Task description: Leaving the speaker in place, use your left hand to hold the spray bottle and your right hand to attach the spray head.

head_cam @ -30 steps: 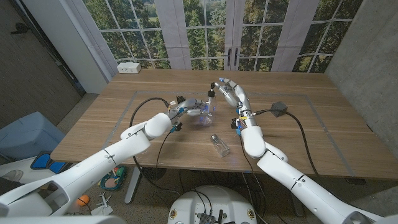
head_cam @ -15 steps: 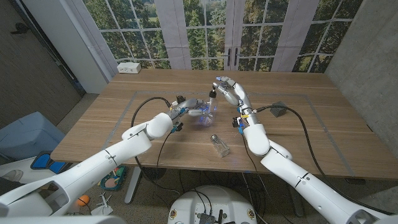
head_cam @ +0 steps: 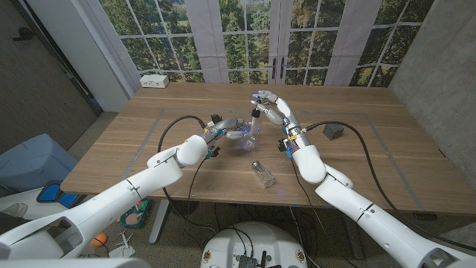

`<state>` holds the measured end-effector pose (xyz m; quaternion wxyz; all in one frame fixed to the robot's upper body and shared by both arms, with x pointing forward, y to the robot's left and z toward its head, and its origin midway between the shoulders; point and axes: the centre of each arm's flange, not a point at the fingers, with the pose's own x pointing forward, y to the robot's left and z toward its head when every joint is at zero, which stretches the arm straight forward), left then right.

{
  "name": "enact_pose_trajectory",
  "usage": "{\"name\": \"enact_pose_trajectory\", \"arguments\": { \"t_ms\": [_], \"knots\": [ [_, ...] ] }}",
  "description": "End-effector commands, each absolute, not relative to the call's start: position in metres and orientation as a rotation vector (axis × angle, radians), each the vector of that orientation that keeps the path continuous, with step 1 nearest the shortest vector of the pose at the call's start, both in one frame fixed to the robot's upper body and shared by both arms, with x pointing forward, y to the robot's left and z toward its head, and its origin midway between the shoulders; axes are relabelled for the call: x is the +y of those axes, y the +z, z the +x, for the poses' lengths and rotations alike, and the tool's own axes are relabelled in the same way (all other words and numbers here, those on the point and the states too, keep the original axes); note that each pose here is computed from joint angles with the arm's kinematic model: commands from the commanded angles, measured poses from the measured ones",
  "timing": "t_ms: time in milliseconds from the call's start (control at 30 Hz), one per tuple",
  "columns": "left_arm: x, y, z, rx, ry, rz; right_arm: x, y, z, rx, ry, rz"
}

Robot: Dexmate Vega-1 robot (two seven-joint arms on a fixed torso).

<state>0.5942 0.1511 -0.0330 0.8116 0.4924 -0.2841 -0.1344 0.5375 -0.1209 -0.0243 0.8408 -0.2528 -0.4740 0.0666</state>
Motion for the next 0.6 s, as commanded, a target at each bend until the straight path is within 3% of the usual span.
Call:
{"name": "enact_pose_trajectory", "arguments": {
  "t_ms": [33, 600],
  "knots": [
    [0.149, -0.034, 0.591, -0.623, -0.276, 1.063, -0.122, -0.022, 0.54, -0.965, 0.142, -0.599],
    [0.146, -0.033, 0.589, -0.634, -0.272, 1.061, -0.134, -0.028, 0.54, -0.968, 0.078, -0.497]
  ]
}}
